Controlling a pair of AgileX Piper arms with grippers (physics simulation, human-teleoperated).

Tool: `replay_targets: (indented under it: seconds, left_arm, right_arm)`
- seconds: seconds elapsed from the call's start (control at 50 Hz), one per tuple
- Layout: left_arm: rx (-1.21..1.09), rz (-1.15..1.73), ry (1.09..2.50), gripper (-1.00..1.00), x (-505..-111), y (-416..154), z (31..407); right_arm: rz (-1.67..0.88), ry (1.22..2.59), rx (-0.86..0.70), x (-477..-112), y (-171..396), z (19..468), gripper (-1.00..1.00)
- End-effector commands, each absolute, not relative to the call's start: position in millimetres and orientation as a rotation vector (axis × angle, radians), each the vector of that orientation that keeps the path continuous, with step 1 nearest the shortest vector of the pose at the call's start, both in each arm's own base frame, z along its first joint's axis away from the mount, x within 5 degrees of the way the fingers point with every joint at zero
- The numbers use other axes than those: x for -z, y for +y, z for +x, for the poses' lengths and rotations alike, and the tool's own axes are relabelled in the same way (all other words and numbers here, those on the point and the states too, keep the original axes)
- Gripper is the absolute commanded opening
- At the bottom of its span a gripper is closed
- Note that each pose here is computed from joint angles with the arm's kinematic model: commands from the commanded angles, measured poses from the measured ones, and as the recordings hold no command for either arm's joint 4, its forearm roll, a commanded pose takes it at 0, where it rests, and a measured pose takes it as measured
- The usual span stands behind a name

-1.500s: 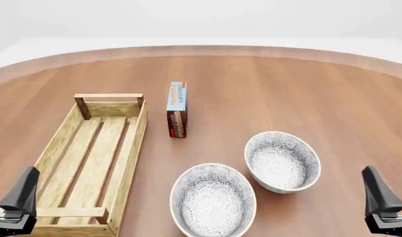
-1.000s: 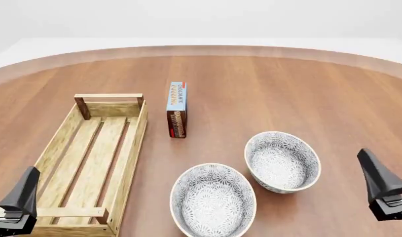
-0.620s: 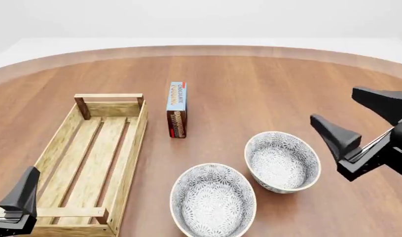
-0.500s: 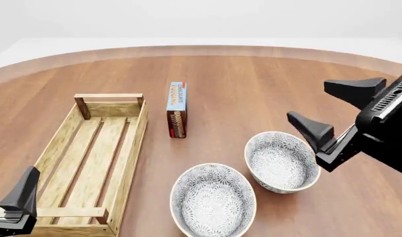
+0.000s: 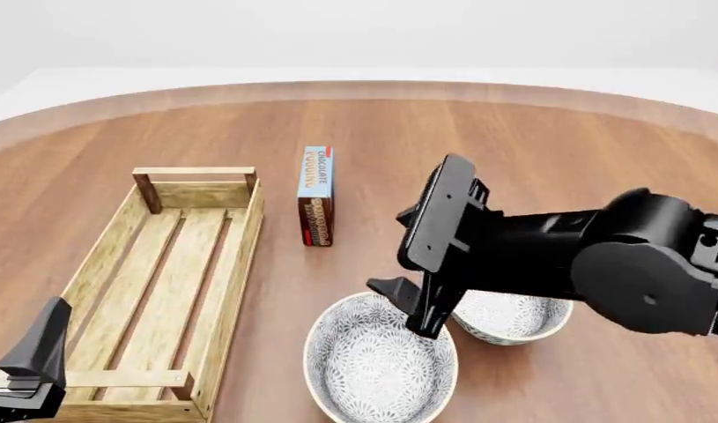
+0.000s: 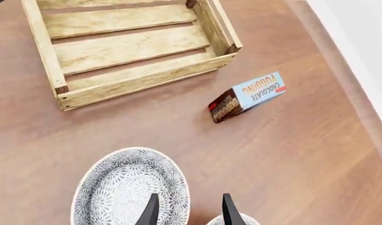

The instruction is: Stack the left bowl on the right bowl and place them in the tray.

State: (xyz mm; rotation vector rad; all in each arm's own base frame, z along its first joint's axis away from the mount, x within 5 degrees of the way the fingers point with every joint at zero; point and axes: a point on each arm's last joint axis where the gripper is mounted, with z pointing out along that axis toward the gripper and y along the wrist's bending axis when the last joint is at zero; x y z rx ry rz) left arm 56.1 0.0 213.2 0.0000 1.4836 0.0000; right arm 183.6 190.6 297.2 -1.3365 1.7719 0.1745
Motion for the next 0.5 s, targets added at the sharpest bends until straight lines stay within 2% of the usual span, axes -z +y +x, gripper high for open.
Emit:
replay_targets:
  seconds: [0.02,0.5]
  left_arm:
    - [0.0,0.0,1.484,1.0,-213,0,56]
    - [0.0,0.0,1.484,1.0,-213,0,56]
  right_arm:
    - [-1.466,1.863,-0.186,-266,227,196,1.0]
    - [-1.454,2.019,-0.143,-213,233,230,1.0]
